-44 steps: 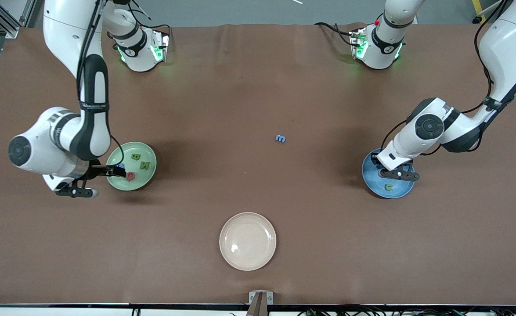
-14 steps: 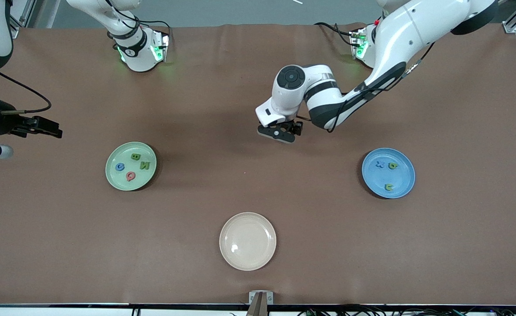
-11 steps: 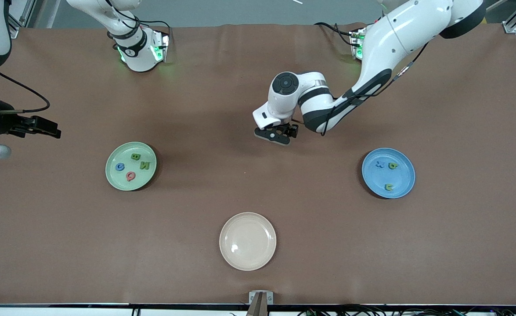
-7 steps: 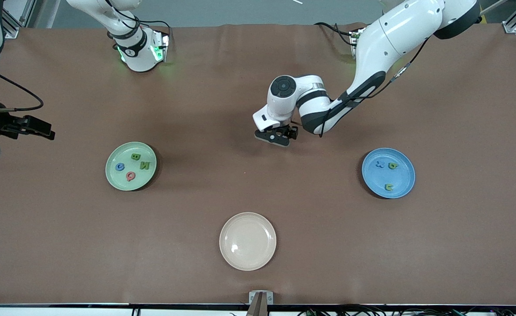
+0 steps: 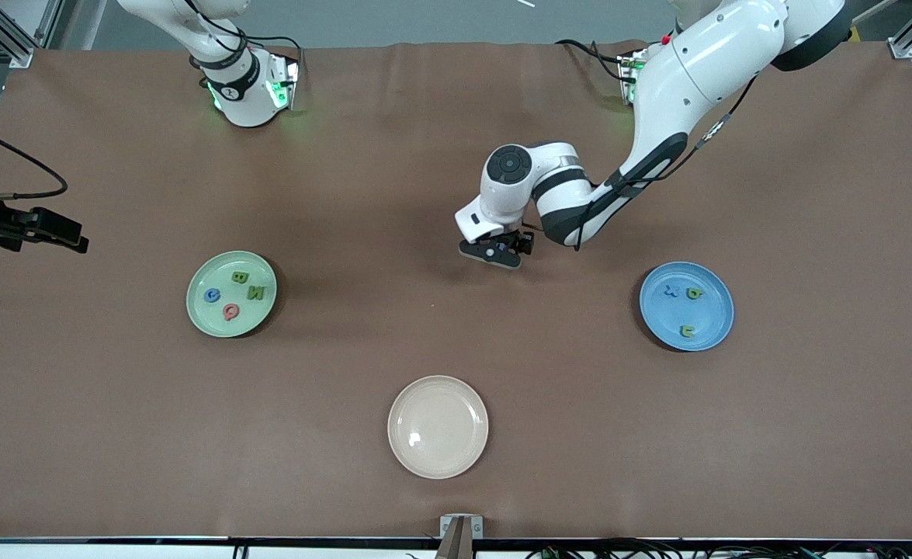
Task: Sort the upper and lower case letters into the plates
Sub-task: 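Lower the left gripper and grasp the blue E, then carry the blue E with the left gripper to the blue plate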
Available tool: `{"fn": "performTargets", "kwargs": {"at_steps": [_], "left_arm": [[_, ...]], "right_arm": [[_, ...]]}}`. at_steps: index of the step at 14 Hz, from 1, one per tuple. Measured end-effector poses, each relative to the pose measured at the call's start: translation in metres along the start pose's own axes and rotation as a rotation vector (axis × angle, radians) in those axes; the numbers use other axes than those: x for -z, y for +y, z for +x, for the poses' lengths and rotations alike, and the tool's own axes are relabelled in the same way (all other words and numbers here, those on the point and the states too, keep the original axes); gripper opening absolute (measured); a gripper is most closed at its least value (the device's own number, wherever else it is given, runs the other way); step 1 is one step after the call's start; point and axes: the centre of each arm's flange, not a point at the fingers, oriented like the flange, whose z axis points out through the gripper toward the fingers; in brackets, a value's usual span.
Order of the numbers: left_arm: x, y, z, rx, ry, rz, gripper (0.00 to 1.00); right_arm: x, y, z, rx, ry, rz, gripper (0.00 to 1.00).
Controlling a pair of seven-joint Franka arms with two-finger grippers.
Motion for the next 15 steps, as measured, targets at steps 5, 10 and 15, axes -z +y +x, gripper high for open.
{"fn": "performTargets", "kwargs": {"at_steps": [5, 10, 15], "left_arm": [[-0.003, 0.005, -0.004, -0.006, -0.007, 0.000, 0.75], [-0.008, 0.003, -0.005, -0.003, -0.016, 0.001, 0.69], [-0.007, 0.002, -0.004, 0.007, -0.013, 0.001, 0.55]], "right_arm": [[-0.007, 0.000, -0.008, -0.001, -0.079, 0.001, 1.00], [-0.003, -0.002, -0.020, 0.003, -0.078, 0.002, 1.00], [0.005, -0.003, -0.037, 0.006, -0.068, 0.003, 1.00]]}}
